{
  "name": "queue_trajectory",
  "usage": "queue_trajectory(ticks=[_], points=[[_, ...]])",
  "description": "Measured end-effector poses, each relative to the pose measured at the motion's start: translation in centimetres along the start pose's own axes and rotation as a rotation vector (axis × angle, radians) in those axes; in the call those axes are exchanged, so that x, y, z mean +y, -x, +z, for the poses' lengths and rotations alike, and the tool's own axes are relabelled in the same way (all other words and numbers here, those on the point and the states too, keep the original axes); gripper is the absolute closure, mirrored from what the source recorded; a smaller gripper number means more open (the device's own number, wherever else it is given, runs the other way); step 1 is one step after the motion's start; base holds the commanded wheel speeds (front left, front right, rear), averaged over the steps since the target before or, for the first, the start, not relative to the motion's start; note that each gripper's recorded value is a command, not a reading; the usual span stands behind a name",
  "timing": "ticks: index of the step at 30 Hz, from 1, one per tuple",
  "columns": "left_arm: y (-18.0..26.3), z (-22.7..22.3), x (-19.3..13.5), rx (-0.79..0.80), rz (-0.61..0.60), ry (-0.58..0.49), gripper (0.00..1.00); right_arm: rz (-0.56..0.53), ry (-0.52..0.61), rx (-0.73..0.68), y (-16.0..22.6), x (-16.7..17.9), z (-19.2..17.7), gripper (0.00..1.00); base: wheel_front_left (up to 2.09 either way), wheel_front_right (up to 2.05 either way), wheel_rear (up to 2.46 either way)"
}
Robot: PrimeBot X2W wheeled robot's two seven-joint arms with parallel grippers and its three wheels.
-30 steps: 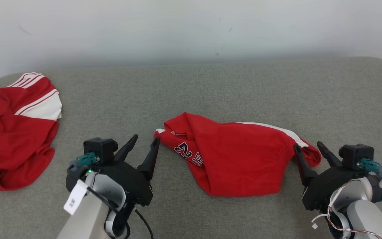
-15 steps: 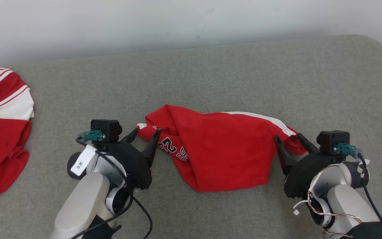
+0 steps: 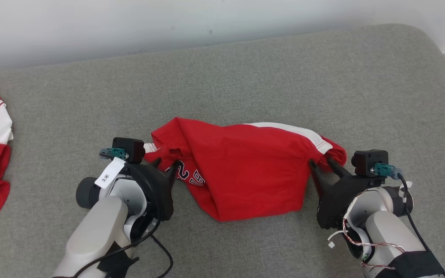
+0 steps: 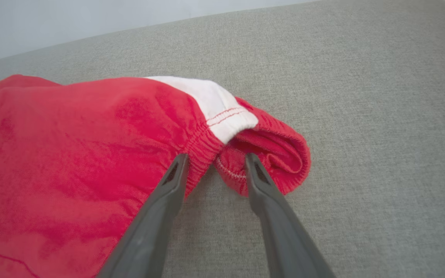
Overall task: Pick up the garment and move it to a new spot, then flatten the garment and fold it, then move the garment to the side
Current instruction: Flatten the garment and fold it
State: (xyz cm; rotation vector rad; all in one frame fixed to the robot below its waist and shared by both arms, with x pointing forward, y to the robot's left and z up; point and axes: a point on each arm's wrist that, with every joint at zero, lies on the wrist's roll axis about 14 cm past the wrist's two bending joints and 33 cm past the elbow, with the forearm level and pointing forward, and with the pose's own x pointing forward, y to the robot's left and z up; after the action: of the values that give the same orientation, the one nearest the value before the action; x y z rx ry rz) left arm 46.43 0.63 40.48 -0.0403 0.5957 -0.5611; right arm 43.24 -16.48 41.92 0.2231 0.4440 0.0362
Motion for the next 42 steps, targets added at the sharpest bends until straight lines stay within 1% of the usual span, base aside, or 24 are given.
queue_trajectory(ticks=[3, 6, 9, 12, 15, 18, 20, 22, 24, 29, 31, 34, 35, 36, 37, 38, 42], points=[[-0.1, -0.3, 0.2, 0.005, 0.006, 0.001, 1.0, 0.004, -0.004, -0.007, -0.1, 0.1, 0.0, 1.0, 0.0, 0.0, 0.0], [0.0, 0.4, 0.7, -0.017, 0.02, -0.001, 1.0, 0.01, -0.003, -0.013, -0.4, 0.2, 0.1, 1.0, 0.0, 0.0, 0.0], [0.2, 1.2, 1.1, -0.048, 0.032, 0.005, 1.0, 0.023, -0.004, -0.044, -0.6, 0.6, 1.0, 1.0, 0.0, 0.0, 0.0], [0.8, 2.8, 2.1, -0.12, 0.058, 0.036, 1.0, 0.049, 0.003, -0.097, -0.8, 1.2, 2.6, 1.0, 0.0, 0.0, 0.0], [2.0, 4.6, 4.4, -0.209, 0.116, 0.068, 1.0, 0.07, -0.006, -0.179, -0.9, 1.5, 5.1, 1.0, 0.0, 0.0, 0.0], [4.0, 6.1, 7.7, -0.304, 0.218, 0.09, 1.0, 0.081, -0.009, -0.268, -0.8, 1.5, 7.8, 1.0, 0.0, 0.0, 0.0], [5.5, 6.6, 9.1, -0.366, 0.27, 0.113, 1.0, 0.092, -0.028, -0.306, -0.5, 1.3, 8.7, 1.0, 0.0, 0.0, 0.0], [6.5, 5.3, 9.6, -0.375, 0.291, 0.119, 1.0, 0.094, -0.036, -0.319, -0.2, 1.1, 8.9, 1.0, 0.0, 0.0, 0.0], [7.4, 3.1, 9.4, -0.368, 0.304, 0.147, 1.0, 0.095, -0.041, -0.319, 0.2, 0.9, 8.2, 1.0, 0.0, 0.0, 0.0], [9.3, -1.8, 8.4, -0.34, 0.328, 0.23, 1.0, 0.095, -0.07, -0.224, 1.2, 0.7, 3.7, 1.0, 0.0, 0.0, 0.0], [10.0, -3.4, 8.2, -0.321, 0.338, 0.248, 1.0, 0.112, -0.074, -0.204, 1.4, 1.3, 2.8, 1.0, 0.0, 0.0, 0.0], [10.9, -4.6, 8.0, -0.317, 0.349, 0.266, 1.0, 0.144, -0.083, -0.206, 1.6, 2.6, 2.9, 1.0, 0.0, 0.0, 0.0], [11.3, -4.8, 7.8, -0.323, 0.35, 0.27, 1.0, 0.159, -0.082, -0.21, 1.7, 3.2, 3.0, 0.87, 0.0, 0.0, 0.0], [11.3, -4.6, 7.7, -0.329, 0.348, 0.268, 0.58, 0.162, -0.079, -0.211, 1.7, 3.3, 3.0, 0.36, 0.0, 0.0, 0.0], [11.4, -4.3, 7.7, -0.338, 0.346, 0.266, 0.1, 0.166, -0.076, -0.21, 1.7, 3.4, 3.0, 0.0, 0.0, 0.0, 0.0], [11.5, -3.9, 7.6, -0.355, 0.345, 0.262, 0.0, 0.168, -0.074, -0.209, 1.7, 3.5, 3.0, 0.0, 0.0, 0.0, 0.0], [11.6, -3.0, 7.2, -0.378, 0.336, 0.223, 0.0, 0.18, -0.07, -0.217, 1.8, 3.8, 3.1, 0.0, 0.0, 0.0, 0.0]])
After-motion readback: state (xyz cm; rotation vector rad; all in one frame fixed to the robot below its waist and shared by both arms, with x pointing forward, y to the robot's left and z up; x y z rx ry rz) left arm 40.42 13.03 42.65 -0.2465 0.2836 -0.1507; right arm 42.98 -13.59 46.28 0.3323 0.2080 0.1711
